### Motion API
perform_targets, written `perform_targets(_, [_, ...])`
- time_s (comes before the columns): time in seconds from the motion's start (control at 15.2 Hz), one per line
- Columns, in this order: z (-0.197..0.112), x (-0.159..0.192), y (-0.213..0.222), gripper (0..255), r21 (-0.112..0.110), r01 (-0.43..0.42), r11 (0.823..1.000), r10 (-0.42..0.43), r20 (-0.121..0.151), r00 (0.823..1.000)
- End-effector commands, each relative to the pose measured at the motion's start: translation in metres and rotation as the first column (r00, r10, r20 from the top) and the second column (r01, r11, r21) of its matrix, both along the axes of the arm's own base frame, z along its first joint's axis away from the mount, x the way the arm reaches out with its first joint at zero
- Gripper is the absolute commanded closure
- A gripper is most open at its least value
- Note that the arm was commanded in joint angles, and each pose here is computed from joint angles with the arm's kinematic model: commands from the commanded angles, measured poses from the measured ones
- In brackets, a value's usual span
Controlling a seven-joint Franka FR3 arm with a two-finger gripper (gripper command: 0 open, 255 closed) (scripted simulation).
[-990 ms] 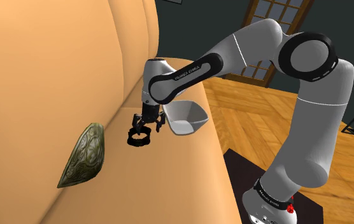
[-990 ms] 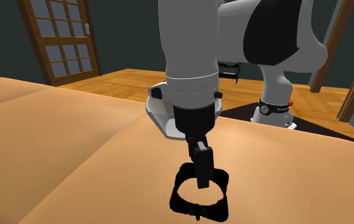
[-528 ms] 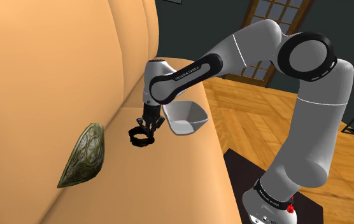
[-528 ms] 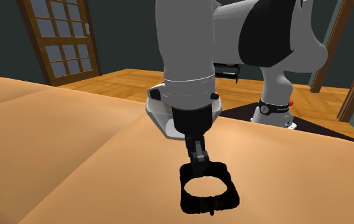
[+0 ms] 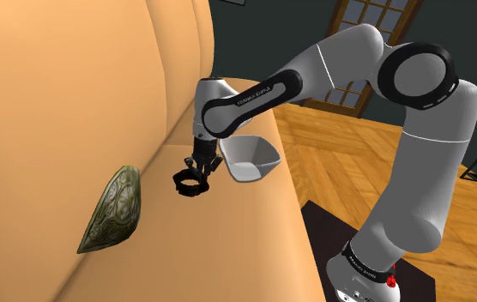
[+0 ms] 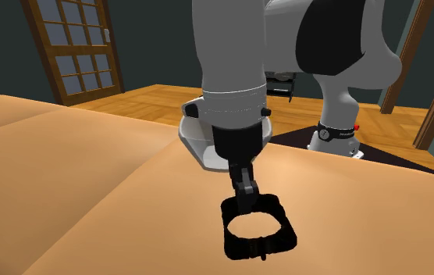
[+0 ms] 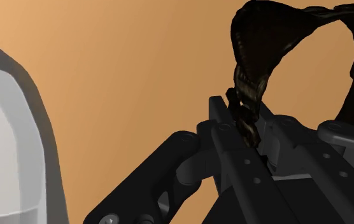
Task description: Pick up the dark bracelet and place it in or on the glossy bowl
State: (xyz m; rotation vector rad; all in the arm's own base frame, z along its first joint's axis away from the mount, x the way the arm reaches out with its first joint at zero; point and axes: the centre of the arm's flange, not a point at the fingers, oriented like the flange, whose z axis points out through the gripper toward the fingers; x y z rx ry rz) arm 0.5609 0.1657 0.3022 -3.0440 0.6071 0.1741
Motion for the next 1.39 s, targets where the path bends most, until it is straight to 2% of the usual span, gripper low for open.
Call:
perform_targets(0.0, [0.01,0.0,0.0,255,0.0,0.0,1.0,0.0,0.0,1.0])
perform_targets(1.32, [0.116,0.0,0.0,255,0.0,0.0,1.0,0.0,0.0,1.0])
